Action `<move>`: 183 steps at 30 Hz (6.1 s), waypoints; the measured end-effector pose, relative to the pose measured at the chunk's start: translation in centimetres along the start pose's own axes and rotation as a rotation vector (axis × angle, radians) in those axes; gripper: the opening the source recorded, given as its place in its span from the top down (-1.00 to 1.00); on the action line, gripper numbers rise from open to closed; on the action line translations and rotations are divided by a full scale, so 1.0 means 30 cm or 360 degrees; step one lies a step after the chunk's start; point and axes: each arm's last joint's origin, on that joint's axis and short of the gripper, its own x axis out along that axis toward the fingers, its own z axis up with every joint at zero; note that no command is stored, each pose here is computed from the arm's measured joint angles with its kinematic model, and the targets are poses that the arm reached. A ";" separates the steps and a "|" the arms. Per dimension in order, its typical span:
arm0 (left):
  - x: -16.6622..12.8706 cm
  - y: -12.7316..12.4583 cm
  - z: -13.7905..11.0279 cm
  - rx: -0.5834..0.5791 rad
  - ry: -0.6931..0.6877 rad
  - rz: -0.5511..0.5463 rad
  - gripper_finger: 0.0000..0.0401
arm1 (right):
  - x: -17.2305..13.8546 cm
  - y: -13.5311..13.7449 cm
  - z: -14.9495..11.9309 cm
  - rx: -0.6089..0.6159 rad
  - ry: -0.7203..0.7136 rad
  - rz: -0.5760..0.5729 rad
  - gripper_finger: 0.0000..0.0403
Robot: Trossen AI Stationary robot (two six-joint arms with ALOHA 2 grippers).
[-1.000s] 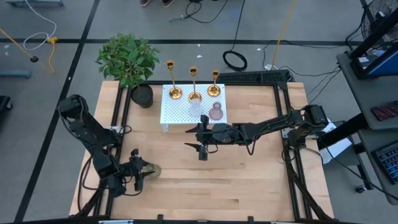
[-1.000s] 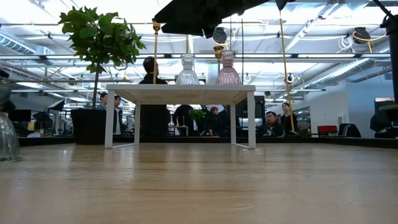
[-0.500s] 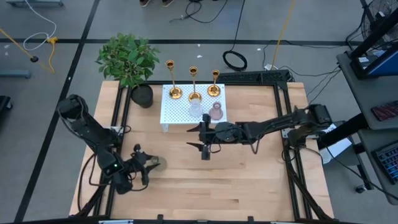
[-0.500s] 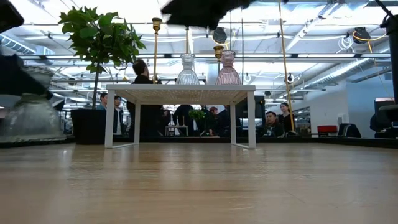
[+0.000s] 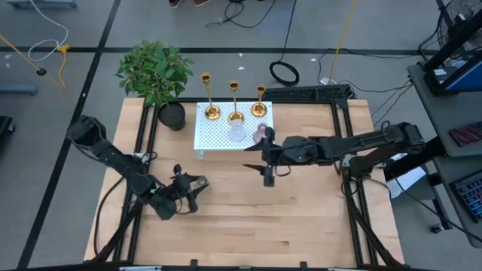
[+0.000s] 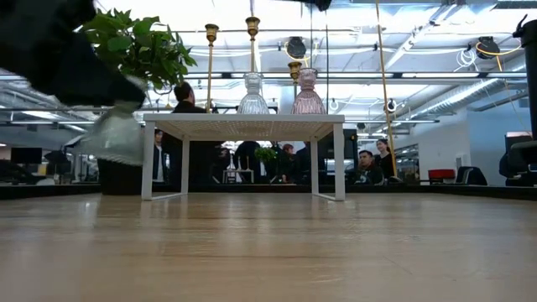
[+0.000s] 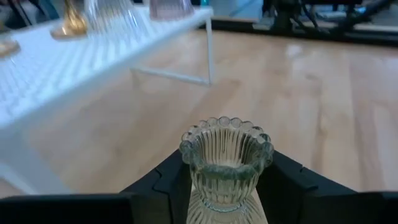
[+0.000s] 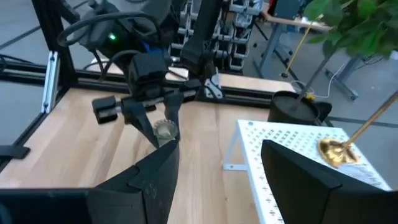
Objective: Pick & Place candle stick holders
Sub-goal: Put the transparent candle holder on the shelf, then return to Home Position
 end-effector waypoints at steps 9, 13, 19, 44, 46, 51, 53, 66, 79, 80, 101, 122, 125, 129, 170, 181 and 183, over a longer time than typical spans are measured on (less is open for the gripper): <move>0.083 0.025 0.098 0.0029 -0.0199 0.0111 0.20 | -0.051 -0.012 0.020 -0.0009 -0.0013 0.0000 -0.10; 0.098 0.036 0.153 0.0069 -0.0320 0.0143 0.24 | -0.050 -0.012 0.019 -0.0044 -0.0008 0.0000 -0.10; 0.102 0.100 0.242 0.0031 -0.0442 0.0240 0.25 | -0.050 -0.012 0.018 -0.0053 -0.0003 0.0000 -0.10; 0.247 0.372 0.309 0.0023 -0.0318 0.0413 0.24 | -0.050 -0.012 0.013 -0.0120 0.0018 -0.0002 -0.10; 0.251 0.377 0.309 0.0025 -0.0312 0.0389 0.20 | -0.050 -0.012 0.013 -0.0128 0.0018 -0.0002 -0.10; 0.257 0.392 0.307 0.0030 -0.0292 0.0406 -0.02 | -0.050 -0.012 0.012 -0.0130 0.0024 -0.0003 -0.10; 0.259 0.395 0.305 0.0037 -0.0279 0.0417 -0.11 | -0.050 -0.011 0.007 -0.0135 0.0047 -0.0001 -0.11; 0.199 0.369 0.333 0.0165 -0.0346 0.0491 -0.31 | -0.132 -0.028 -0.001 -0.0047 0.0193 0.0006 -0.22; 0.028 0.306 0.412 0.0177 -0.0600 0.0199 -0.22 | -0.286 -0.060 0.000 0.0034 0.0299 0.0012 -0.02; 0.011 0.298 0.425 0.0174 -0.0626 0.0168 -0.18 | -0.292 -0.061 -0.002 0.0036 0.0285 0.0017 0.02; -0.224 0.389 0.485 0.0235 -0.0352 -0.0171 0.98 | -0.497 -0.079 -0.294 0.0154 -0.0078 0.0127 0.99; -0.211 0.424 0.261 0.0496 -0.0508 -0.0564 0.98 | -0.549 -0.068 -0.555 0.0091 -0.0347 0.0222 1.00; -0.219 0.438 0.237 0.0486 -0.0568 -0.0591 0.97 | -0.554 -0.068 -0.578 0.0088 -0.0356 0.0221 1.00; -0.226 0.458 0.200 0.0528 -0.0647 -0.0580 0.98 | -0.564 -0.068 -0.604 0.0061 -0.0396 0.0215 1.00; -0.103 0.510 0.040 0.0464 -0.0772 -0.0443 0.94 | -0.528 -0.063 -0.744 -0.0077 -0.0602 0.0225 1.00; -0.100 0.514 0.039 0.0433 -0.0751 -0.0430 0.82 | -0.529 -0.063 -0.741 -0.0150 -0.0638 0.0203 1.00; -0.100 0.513 0.038 0.0449 -0.0753 -0.0427 0.80 | -0.528 -0.063 -0.742 -0.0137 -0.0632 0.0208 1.00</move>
